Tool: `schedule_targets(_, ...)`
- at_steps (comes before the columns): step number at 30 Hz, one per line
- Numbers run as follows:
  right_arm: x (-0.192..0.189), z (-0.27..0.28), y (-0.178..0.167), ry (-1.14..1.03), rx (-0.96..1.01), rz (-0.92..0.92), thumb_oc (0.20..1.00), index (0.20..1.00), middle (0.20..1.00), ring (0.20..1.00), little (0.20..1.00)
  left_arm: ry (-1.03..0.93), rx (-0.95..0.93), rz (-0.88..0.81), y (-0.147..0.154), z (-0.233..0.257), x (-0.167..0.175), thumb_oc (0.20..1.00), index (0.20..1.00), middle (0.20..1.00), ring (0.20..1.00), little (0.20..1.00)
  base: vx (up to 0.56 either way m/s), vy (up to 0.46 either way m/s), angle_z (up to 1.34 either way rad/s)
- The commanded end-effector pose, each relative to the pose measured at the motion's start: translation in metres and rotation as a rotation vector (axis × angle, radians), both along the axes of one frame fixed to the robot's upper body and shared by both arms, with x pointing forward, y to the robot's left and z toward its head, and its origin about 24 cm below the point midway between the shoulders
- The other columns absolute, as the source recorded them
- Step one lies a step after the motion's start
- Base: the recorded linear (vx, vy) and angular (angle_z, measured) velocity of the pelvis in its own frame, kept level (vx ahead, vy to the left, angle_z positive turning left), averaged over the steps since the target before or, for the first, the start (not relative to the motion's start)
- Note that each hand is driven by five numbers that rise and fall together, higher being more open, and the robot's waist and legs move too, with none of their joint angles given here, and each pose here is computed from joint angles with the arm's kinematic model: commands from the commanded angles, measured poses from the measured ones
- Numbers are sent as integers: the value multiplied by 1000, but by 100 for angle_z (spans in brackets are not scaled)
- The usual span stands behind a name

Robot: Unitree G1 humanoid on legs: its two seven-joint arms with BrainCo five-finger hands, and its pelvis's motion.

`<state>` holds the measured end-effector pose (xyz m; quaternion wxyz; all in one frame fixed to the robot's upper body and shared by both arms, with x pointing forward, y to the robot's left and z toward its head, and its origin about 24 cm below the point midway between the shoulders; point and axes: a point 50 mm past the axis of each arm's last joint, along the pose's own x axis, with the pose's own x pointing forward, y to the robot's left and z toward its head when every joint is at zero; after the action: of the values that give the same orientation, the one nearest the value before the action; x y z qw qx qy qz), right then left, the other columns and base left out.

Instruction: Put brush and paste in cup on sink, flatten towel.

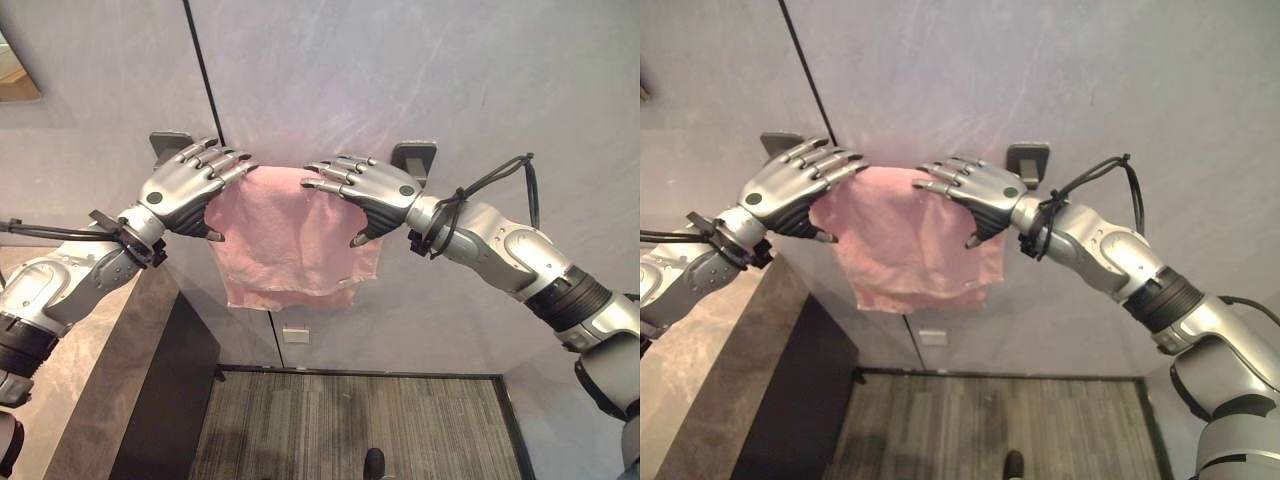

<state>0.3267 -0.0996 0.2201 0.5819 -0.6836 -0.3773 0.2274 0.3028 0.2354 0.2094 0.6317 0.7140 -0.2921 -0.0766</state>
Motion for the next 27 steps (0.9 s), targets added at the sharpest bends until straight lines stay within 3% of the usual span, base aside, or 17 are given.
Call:
schedule_targets(1, 23, -43, -104, 195, -57, -443, 1000, 1000, 1000, 1000, 1000, 241, -39, 358, 74, -57, -9, 1000, 1000, 1000, 1000, 1000, 0, 0, 0)
schedule_targets(2, 23, -43, -104, 195, -56, -443, 1000, 1000, 1000, 1000, 1000, 240, -39, 358, 74, -57, -9, 1000, 1000, 1000, 1000, 1000, -30, -15, 4)
schedule_targets(3, 24, -48, -109, 251, 121, -473, 1000, 1000, 1000, 1000, 1000, 255, -185, 415, 81, -71, -9, 1000, 1000, 1000, 1000, 1000, 0, 0, 0)
schedule_targets(5, 24, -50, -110, 266, 176, -475, 1000, 1000, 1000, 1000, 1000, 265, -221, 421, 81, -75, -9, 1000, 1000, 1000, 1000, 1000, 0, 0, 0)
schedule_targets(8, 27, -61, -109, 291, 389, -505, 1000, 1000, 1000, 1000, 1000, 299, -446, 479, 80, -101, -7, 1000, 1000, 1000, 1000, 1000, -1, -4, -1)
schedule_targets(18, 32, -56, -106, 173, 240, -542, 1000, 1000, 1000, 1000, 1000, 299, -524, 505, 75, -112, -3, 1000, 1000, 1000, 1000, 1000, 0, -2, -2)
schedule_targets(21, 30, -58, -105, 160, 141, -537, 1000, 1000, 1000, 1000, 1000, 293, -641, 469, 68, -114, -3, 1000, 1000, 1000, 1000, 1000, 0, 0, 0)
schedule_targets(27, 32, -62, -108, 146, 190, -570, 1000, 1000, 1000, 1000, 1000, 253, -968, 423, 53, -120, 1, 1000, 1000, 1000, 1000, 1000, 0, 0, 0)
